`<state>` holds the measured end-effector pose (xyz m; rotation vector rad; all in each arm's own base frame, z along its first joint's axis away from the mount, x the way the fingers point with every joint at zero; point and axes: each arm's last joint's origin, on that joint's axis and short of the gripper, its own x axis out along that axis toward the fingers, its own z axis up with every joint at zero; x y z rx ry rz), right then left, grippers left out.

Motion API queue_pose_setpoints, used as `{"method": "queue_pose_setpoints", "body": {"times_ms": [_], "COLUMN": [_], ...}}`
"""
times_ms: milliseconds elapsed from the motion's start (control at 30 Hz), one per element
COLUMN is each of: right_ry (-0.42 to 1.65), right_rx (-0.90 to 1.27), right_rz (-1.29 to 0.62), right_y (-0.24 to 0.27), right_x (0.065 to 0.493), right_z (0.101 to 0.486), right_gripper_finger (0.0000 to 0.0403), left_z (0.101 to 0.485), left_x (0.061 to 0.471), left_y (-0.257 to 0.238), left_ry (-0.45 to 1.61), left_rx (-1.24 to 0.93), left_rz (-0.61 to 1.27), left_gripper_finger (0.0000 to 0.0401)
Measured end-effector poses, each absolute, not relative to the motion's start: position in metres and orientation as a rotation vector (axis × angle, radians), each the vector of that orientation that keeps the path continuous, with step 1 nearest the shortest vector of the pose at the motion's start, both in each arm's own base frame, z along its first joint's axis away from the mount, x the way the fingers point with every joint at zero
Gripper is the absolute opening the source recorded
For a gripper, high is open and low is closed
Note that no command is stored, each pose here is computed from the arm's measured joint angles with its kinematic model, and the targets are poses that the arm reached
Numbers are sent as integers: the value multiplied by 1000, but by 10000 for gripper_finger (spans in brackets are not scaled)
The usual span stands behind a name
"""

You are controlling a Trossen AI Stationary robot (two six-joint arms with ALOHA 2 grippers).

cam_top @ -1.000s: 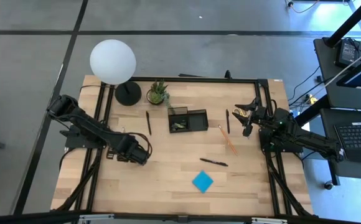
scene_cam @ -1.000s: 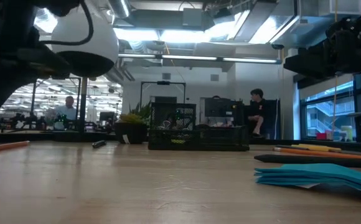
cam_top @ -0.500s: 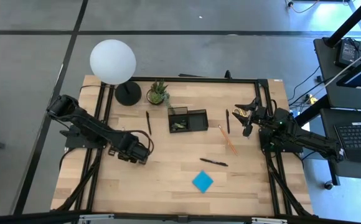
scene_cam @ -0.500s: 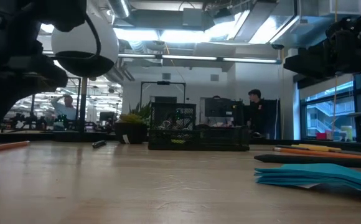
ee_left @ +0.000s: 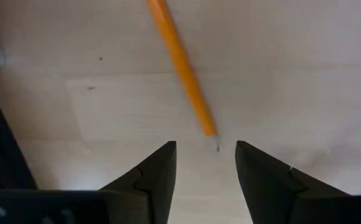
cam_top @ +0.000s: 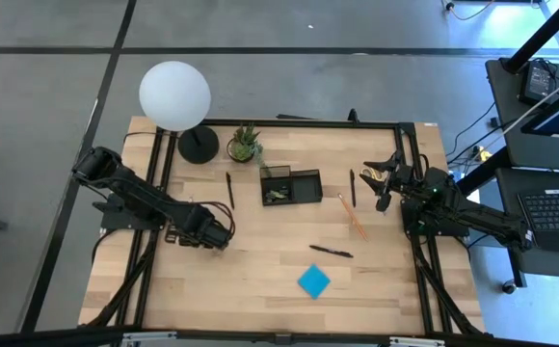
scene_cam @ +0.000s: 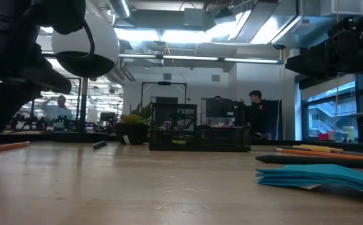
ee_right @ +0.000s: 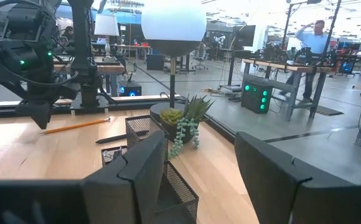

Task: Pick and place office supplies into organizer
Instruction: Put the left yellow pencil into the desk organizer

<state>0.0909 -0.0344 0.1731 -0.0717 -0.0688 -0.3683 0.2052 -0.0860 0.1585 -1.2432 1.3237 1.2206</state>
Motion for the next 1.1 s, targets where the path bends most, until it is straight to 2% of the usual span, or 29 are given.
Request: {"method": "queue_pose_setpoints", "body": {"times_ms": [200,433,733,933,1100], "right_ry": [-69,-69,-68,-68,-68], "right_rx": [-71,-71,-71,-71,-71], "right_rz": [-368,-368,-368,-368,-369], "right_y": [-34,-34,-34,-34,-34], "right_x": [91,91,91,91,91], "right_z": [173,173,173,173,173], "right_gripper_finger": [200,200,200,200,200], "left_z": [158,144,134,134,134], "left_x": [206,195,192,190,190], "left_y": [-85,-81,-80,-79,-79], "left_ry": [1242,1247,1240,1257,1303], "left_rx": [-1269,-1307,-1346,-1318,-1235], "left_rz": [1277,1375,1346,1358,1267], "left_gripper_finger": [159,159,156,128,91]}}
